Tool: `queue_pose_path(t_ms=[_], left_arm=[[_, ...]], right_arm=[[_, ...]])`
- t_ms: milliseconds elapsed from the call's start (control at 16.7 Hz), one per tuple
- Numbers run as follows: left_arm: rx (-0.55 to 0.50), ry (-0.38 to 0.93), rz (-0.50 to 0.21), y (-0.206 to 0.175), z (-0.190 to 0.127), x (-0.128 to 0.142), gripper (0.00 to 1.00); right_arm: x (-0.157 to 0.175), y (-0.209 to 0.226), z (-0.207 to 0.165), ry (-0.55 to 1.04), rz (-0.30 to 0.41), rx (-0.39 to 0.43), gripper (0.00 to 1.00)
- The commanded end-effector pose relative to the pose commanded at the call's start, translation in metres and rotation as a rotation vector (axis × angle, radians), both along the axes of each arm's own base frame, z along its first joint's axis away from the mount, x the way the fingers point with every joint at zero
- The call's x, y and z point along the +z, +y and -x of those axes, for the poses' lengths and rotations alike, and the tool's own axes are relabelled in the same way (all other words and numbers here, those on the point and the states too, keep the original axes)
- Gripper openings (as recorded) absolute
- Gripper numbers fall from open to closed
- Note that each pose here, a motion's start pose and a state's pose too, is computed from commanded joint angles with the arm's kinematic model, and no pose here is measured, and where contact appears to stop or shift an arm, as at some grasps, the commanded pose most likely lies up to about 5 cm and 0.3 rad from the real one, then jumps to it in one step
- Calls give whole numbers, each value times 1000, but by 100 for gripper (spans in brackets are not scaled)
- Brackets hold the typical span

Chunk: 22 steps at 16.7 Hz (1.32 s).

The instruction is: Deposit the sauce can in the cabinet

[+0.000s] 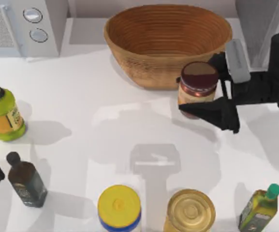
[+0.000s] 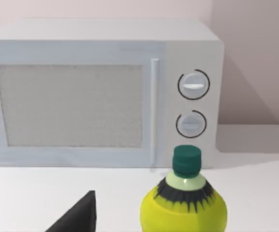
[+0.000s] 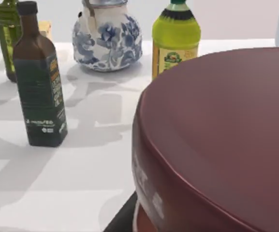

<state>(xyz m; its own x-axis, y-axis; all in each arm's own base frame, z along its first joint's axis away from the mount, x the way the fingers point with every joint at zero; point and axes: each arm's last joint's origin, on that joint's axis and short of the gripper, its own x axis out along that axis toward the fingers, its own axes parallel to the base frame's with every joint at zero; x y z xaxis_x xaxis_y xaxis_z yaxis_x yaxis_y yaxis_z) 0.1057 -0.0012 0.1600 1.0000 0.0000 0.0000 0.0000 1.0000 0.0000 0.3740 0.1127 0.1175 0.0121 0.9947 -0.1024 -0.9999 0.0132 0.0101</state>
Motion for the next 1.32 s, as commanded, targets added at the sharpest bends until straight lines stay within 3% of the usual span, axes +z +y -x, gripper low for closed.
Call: queue_pose_path(t_ms=[300, 720, 960, 1320], left_arm=[[0, 0, 0, 0, 0, 0, 100], [0, 0, 0, 0, 0, 0, 100], [0, 0, 0, 0, 0, 0, 100], [0, 0, 0, 0, 0, 0, 100]], right_arm=[[51, -2, 7, -11, -3, -1, 0], [50, -5, 12, 16, 9, -29, 0], [68, -22, 40, 56, 57, -190, 0], [126, -58, 128, -40, 83, -595, 0]])
